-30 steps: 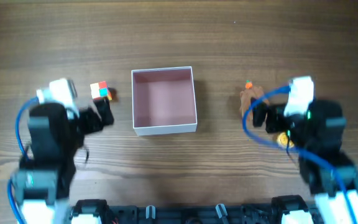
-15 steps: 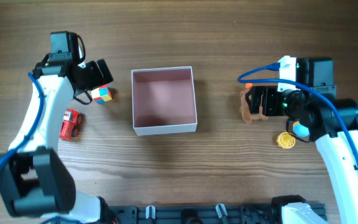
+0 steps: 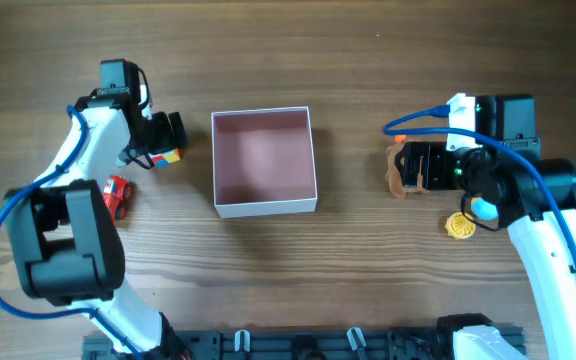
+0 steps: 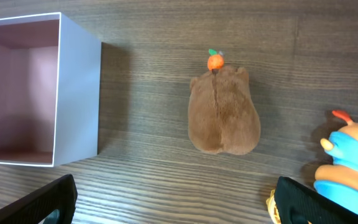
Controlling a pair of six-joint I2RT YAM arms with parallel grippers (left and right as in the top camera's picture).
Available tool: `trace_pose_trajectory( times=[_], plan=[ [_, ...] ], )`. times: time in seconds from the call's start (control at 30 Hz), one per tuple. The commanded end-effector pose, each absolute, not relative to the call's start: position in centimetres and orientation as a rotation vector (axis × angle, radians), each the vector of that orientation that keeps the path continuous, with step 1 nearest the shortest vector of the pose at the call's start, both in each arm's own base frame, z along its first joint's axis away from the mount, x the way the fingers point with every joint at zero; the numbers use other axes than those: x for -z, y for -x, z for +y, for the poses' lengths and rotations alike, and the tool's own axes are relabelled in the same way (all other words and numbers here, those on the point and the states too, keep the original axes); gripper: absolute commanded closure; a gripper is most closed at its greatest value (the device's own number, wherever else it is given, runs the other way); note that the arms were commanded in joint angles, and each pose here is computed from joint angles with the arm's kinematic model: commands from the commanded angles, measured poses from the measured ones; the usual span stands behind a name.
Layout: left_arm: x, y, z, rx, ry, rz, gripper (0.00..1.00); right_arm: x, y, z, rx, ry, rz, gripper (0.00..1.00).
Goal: Pack container
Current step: 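Reach the left gripper to the colorful puzzle cube and grasp it, then carry the cube with the left gripper into the box and release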
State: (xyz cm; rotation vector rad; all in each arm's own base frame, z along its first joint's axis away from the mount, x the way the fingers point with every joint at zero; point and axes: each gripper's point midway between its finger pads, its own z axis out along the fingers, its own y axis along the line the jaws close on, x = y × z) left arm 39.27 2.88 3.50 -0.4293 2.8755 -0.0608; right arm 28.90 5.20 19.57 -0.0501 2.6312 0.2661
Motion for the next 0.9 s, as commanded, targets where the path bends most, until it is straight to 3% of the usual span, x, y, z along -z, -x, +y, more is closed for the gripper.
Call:
trace_pose_trajectory(
  times=[0.0,0.03,0.13,0.2,0.37,0.53,0.67,0.87],
  plan=[
    [-2.2,-39.8,2.1,0.049,0.307,2.906,0.05,-20.3,-29.3,5.0,-0.260,0.021,2.612,0.00],
    [-2.2,-40.0,1.9,0.050,0.297,2.900,0.08,-20.3,-29.3,5.0,-0.261,0.021,2.612,0.00],
    [-2.4,-40.7,1.0,0.052,0.230,2.878,0.37,-20.3,-29.1,5.1,-0.266,0.023,2.619,0.00],
    [-2.4,-40.8,0.5,0.056,0.213,2.877,0.48,-20.2,-29.1,5.1,-0.265,0.022,2.621,0.00],
    [-2.3,-40.4,0.1,0.056,0.199,2.895,0.50,-20.2,-29.1,5.1,-0.265,0.023,2.620,0.00],
    [-2.5,-40.1,0.1,0.055,0.199,2.899,0.89,-20.2,-29.1,5.1,-0.265,0.023,2.620,0.00],
    [-6.1,-40.9,0.1,0.061,0.191,2.808,0.96,-20.3,-29.1,5.1,-0.265,0.023,2.619,0.00],
    [-16.4,-40.3,-3.2,0.106,0.067,2.567,0.96,-20.3,-29.2,5.1,-0.265,0.024,2.613,0.00]
  ],
)
